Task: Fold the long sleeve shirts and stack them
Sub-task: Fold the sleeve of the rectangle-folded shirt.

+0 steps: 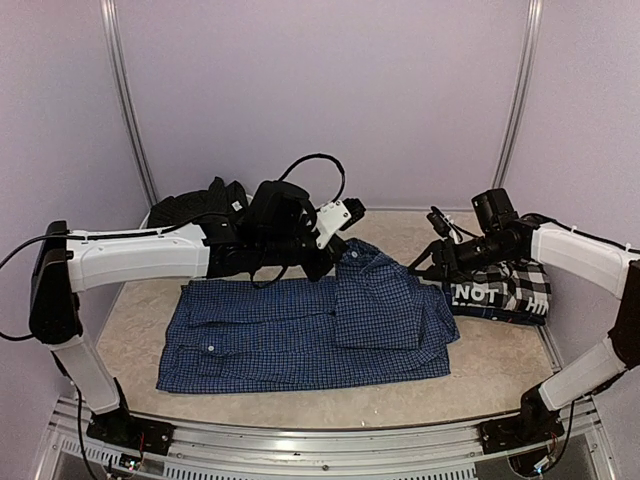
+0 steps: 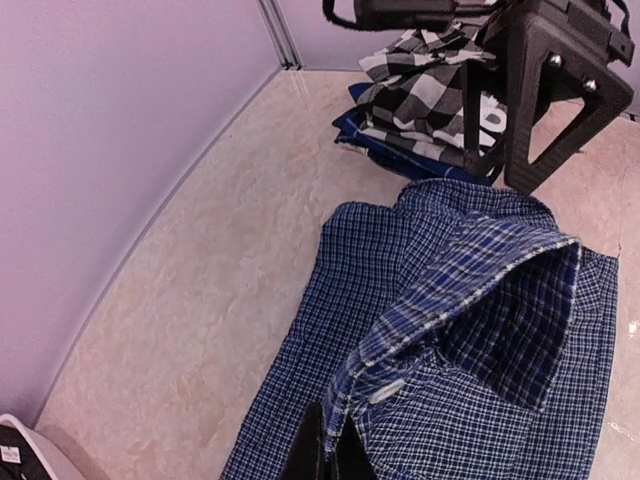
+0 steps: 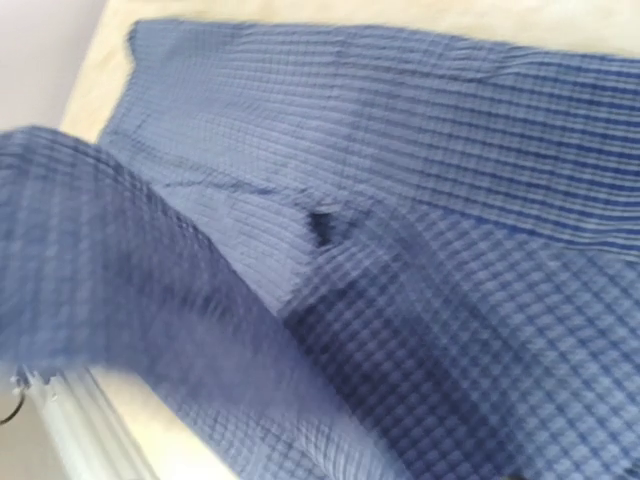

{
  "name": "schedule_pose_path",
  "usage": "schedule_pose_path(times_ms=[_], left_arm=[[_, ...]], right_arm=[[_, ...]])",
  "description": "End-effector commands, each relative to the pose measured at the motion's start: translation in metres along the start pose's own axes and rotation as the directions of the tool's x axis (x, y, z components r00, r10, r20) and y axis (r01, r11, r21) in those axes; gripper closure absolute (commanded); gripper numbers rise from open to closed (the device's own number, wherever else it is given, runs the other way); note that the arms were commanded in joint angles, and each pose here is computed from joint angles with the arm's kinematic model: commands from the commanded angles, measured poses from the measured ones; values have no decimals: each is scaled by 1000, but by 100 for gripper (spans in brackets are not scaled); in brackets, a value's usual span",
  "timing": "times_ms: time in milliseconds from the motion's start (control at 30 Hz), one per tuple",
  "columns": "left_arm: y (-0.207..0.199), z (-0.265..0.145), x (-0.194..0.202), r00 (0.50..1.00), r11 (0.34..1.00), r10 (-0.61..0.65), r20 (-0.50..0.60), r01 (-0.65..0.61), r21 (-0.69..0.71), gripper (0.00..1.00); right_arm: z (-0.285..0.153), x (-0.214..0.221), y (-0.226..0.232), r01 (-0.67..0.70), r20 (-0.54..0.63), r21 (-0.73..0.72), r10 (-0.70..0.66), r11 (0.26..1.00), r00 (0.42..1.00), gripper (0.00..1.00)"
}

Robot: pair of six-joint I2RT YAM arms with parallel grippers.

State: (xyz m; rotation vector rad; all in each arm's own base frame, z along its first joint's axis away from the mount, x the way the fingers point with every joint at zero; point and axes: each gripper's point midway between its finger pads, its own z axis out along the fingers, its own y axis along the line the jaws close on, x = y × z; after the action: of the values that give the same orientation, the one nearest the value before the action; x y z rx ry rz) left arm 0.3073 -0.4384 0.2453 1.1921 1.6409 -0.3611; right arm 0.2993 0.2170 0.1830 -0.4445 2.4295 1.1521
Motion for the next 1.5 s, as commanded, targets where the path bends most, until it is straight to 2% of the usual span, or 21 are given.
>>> schedule_pose_path(times_ms=[0,133,300,500,767,867,1067,1467], left_arm=[[-8,7,38,983,984,-135,-124,147,98,100],[3,5,48,965,964,-226,-136,241,108,100],[23,4,71,909,911,-377,-178,399,103,100],[47,-11,92,814,819,-553,-175,570,63,100],[76,-39,129,635,641,-760,-140,768,1,100],[87,-51,141,588,595,-800,-114,802,-39,100],[100,-71,161,534,540,-842,-79,834,-111,100],[91,-104,195,471,468,-882,-34,861,-199,100]], right_arm=[[-11,-1,-26,-40,43,140,34,989,998,27],[-17,-8,-42,-43,79,242,24,969,997,27],[-14,-6,-45,-41,70,241,25,970,997,27],[-7,-1,-49,-48,58,229,36,972,998,27],[1,2,-53,-58,46,212,49,976,998,27],[2,3,-55,-62,43,210,54,976,998,27],[4,6,-59,-60,40,222,52,973,998,27],[23,-11,-66,-24,51,221,13,975,999,30]])
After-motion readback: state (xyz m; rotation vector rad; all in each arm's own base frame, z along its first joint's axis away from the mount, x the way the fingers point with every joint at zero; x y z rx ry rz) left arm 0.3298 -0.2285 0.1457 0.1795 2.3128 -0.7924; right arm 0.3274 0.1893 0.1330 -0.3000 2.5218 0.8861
